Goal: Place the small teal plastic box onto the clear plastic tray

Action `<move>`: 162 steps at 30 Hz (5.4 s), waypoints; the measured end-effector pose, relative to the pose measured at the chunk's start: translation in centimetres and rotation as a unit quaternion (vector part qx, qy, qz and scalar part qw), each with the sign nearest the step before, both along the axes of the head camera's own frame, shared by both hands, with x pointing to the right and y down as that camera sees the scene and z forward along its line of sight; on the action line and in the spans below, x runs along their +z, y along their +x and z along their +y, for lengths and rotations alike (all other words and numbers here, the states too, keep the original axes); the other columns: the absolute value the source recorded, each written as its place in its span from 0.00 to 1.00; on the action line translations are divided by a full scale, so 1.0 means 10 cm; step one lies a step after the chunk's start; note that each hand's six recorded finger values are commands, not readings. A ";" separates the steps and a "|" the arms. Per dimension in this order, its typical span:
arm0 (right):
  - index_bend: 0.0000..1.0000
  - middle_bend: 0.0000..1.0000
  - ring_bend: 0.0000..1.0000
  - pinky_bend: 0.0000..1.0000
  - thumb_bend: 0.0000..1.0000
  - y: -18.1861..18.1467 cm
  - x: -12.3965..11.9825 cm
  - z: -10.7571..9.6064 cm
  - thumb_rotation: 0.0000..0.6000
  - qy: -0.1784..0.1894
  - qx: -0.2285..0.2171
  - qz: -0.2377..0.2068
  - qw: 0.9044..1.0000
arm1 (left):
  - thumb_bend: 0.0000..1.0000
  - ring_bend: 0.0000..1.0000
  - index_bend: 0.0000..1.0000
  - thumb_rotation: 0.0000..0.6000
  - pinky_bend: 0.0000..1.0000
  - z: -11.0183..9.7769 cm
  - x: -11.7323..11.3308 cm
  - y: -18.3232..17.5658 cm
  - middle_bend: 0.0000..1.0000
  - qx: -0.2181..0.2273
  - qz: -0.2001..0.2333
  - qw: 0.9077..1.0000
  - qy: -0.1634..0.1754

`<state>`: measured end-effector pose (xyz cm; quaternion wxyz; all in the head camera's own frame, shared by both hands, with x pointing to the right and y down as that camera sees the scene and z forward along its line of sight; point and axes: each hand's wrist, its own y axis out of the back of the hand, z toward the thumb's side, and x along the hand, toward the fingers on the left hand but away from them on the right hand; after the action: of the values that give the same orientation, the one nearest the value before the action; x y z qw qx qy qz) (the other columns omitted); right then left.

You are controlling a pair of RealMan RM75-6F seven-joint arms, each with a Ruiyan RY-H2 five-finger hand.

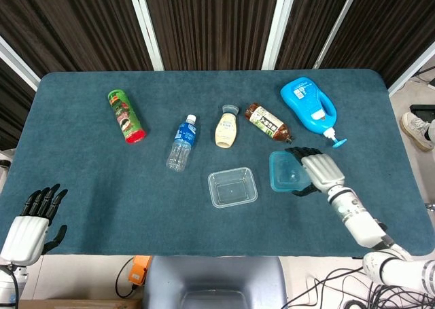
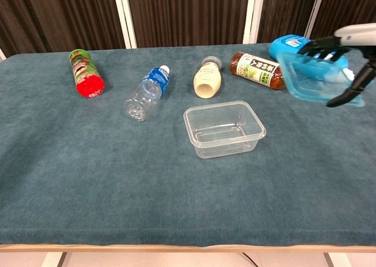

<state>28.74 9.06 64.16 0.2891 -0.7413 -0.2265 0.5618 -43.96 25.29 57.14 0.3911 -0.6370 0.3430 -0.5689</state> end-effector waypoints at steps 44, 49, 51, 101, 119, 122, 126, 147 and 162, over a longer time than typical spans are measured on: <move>0.74 0.47 0.37 0.45 0.33 -1.45 0.39 0.29 1.00 -0.007 -0.106 0.025 0.994 | 0.40 0.00 0.00 1.00 0.11 0.02 -0.05 -0.03 0.00 -0.002 0.006 1.000 0.000; 0.74 0.47 0.37 0.45 0.33 -1.46 0.40 0.29 1.00 -0.006 -0.102 0.023 0.994 | 0.40 0.00 0.00 1.00 0.11 0.02 -0.05 -0.03 0.00 -0.002 0.007 1.000 0.000; 0.74 0.47 0.37 0.45 0.33 -1.46 0.41 0.28 1.00 -0.005 -0.102 0.024 0.995 | 0.40 0.00 0.00 1.00 0.11 0.02 -0.05 -0.03 0.00 -0.001 0.007 1.000 0.000; 0.68 0.47 0.36 0.44 0.33 -1.57 0.63 0.38 1.00 -0.030 -0.104 0.033 0.994 | 0.40 0.00 0.00 1.00 0.11 0.02 -0.10 -0.04 0.00 -0.004 0.013 1.000 0.006; 0.45 0.35 0.24 0.36 0.33 -1.56 0.61 0.38 1.00 -0.041 -0.106 0.045 0.992 | 0.40 0.00 0.00 1.00 0.11 0.02 -0.11 -0.05 0.00 -0.006 0.016 1.000 0.006; 0.40 0.31 0.21 0.34 0.33 -1.55 0.61 0.38 1.00 -0.045 -0.107 0.050 0.992 | 0.40 0.00 0.00 1.00 0.11 0.02 -0.11 -0.06 0.00 -0.007 0.016 1.000 0.006; 0.34 0.28 0.19 0.33 0.33 -1.55 0.60 0.37 1.00 -0.043 -0.108 0.054 0.992 | 0.40 0.00 0.00 1.00 0.11 0.02 -0.11 -0.06 0.00 -0.007 0.016 1.000 0.006; 0.13 0.14 0.09 0.27 0.33 -1.57 0.60 0.33 1.00 -0.038 -0.104 0.060 0.992 | 0.40 0.00 0.00 1.00 0.12 0.01 -0.13 -0.07 0.00 -0.010 0.020 1.000 0.007; 0.00 0.03 0.00 0.09 0.33 -1.54 0.57 0.33 1.00 -0.039 -0.104 0.063 0.992 | 0.40 0.00 0.00 1.00 0.12 0.01 -0.13 -0.08 0.00 -0.011 0.020 1.000 0.008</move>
<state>13.38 12.38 69.89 0.3306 -0.7347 -0.1076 0.5826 -44.74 25.42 55.82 0.3829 -0.6415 0.3620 -0.5575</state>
